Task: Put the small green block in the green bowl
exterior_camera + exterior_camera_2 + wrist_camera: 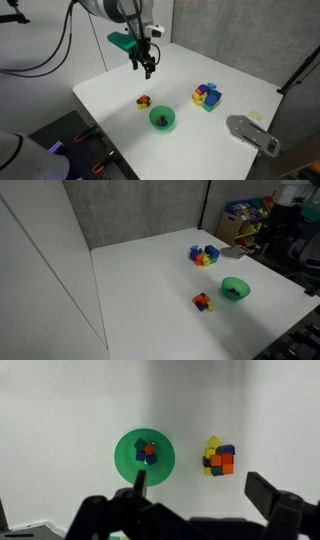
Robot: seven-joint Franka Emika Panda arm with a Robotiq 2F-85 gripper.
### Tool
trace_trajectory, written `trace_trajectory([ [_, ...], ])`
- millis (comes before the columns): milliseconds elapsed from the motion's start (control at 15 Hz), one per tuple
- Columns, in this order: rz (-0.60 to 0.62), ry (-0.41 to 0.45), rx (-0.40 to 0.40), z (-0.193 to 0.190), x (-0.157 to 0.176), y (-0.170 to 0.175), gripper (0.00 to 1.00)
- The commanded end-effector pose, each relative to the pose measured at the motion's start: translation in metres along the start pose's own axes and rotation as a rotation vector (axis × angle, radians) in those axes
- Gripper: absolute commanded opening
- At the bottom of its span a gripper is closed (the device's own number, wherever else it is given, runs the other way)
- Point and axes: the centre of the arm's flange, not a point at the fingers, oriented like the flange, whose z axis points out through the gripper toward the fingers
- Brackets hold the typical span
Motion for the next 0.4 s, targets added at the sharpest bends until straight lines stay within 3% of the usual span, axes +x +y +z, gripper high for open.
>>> trace_trajectory([
  [0, 0.021, 0.013, -0.013, -0.022, -0.019, -0.001, 1.0],
  [333, -0.001, 0.012, 0.0, -0.019, -0.01, -0.005, 1.0],
])
